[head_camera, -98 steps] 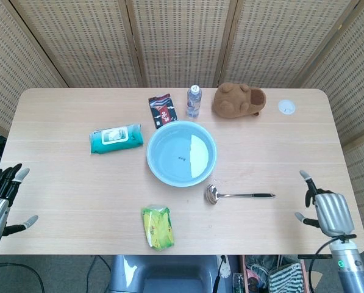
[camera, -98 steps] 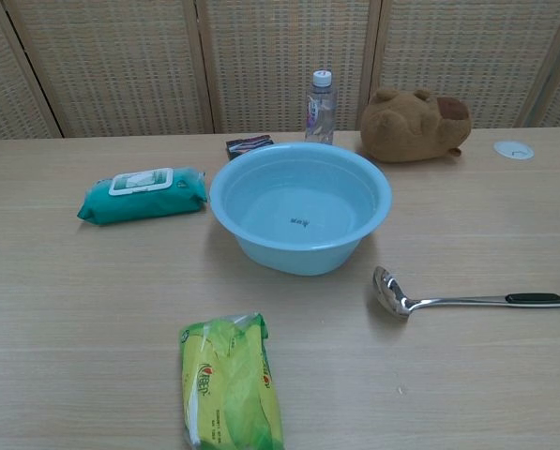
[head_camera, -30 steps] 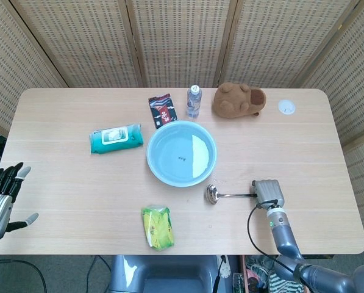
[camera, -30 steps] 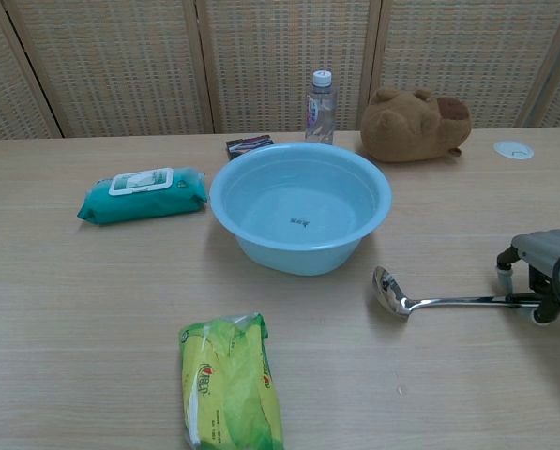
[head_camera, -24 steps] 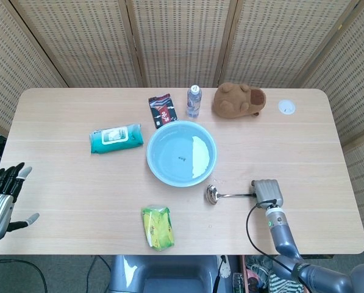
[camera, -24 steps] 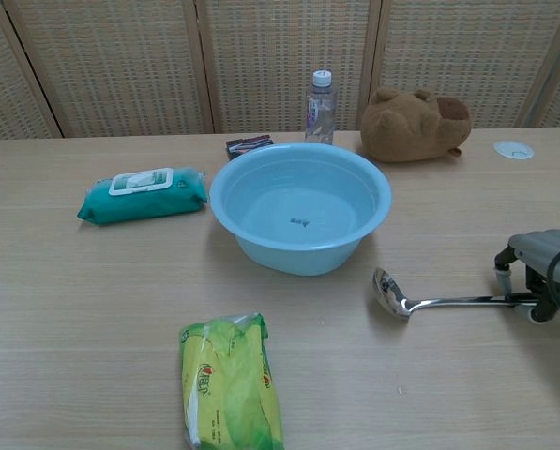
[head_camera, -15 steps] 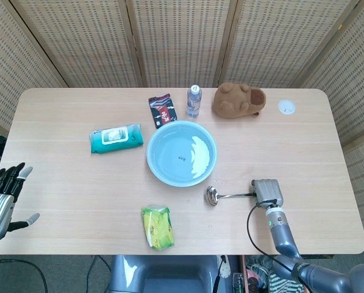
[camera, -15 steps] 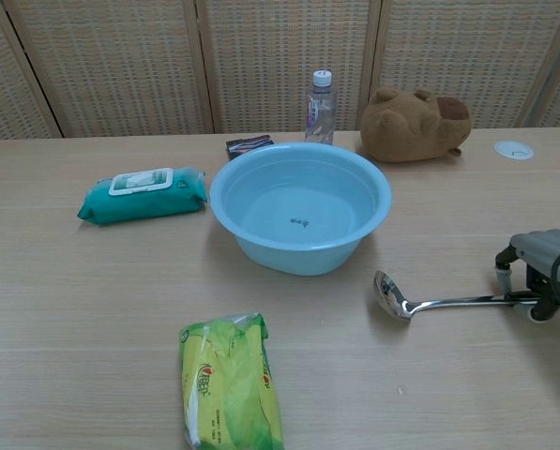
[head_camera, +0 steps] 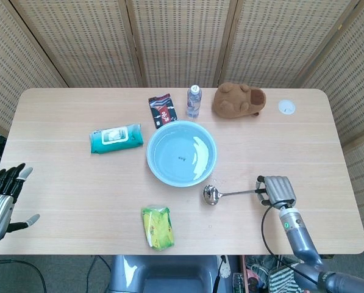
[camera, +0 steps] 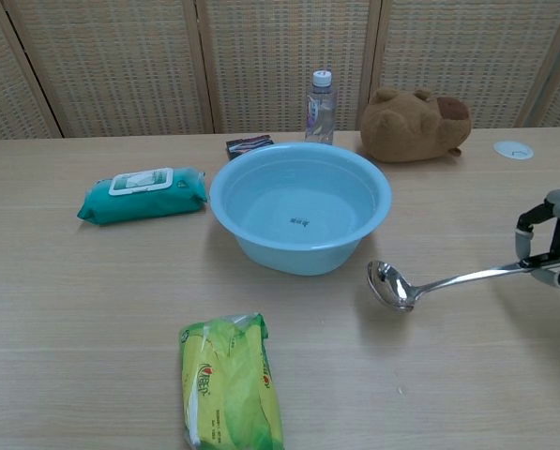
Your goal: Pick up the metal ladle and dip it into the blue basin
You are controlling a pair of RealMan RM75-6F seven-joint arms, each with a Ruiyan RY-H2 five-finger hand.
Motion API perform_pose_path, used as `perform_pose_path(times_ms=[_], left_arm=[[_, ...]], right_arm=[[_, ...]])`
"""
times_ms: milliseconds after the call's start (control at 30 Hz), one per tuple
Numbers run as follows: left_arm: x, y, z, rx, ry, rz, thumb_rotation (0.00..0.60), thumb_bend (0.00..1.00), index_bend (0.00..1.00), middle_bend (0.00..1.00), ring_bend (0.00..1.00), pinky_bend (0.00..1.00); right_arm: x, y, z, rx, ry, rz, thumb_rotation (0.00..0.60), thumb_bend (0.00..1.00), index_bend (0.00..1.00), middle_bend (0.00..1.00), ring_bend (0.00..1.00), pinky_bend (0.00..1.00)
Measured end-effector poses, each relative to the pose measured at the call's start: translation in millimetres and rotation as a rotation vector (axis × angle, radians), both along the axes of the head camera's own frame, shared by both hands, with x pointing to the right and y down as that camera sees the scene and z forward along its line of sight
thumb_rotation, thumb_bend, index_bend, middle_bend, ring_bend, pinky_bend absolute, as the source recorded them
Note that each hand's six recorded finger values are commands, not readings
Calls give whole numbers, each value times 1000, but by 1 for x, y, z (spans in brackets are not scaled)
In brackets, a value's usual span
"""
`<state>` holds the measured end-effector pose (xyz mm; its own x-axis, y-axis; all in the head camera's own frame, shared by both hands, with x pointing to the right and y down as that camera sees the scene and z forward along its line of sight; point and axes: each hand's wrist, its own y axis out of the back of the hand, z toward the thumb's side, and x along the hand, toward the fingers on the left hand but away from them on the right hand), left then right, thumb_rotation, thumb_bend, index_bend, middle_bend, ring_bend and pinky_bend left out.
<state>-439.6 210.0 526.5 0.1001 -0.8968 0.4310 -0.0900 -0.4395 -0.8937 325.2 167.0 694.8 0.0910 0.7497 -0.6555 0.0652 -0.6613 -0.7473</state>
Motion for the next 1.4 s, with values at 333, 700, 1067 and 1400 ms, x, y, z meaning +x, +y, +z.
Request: perform_pose_path(times_ms=[333,700,1067,1400], left_arm=[[-1,-1,0,-2,4,-3,600,0,0,0,0,0],[-10,-9,0,-5,9,-43,600,0,0,0,0,0],[-14,-16,11,-32,-5,-54,600,0,0,0,0,0],[-19,-22,16,-54,-3,-78,600,0,0,0,0,0]], right_arm=[[-11,-6,-42,35,-85,-31,600,798,695,1000,947,1000],[-59,-59,-82,143,37,-158,600,801,695,1000,946,1000],[-138,-128,-97,222,238,-249,600,801,695,1000,946,1000],[-168,-164,-69,246,372,-208,600,803,698,1000,946,1000]])
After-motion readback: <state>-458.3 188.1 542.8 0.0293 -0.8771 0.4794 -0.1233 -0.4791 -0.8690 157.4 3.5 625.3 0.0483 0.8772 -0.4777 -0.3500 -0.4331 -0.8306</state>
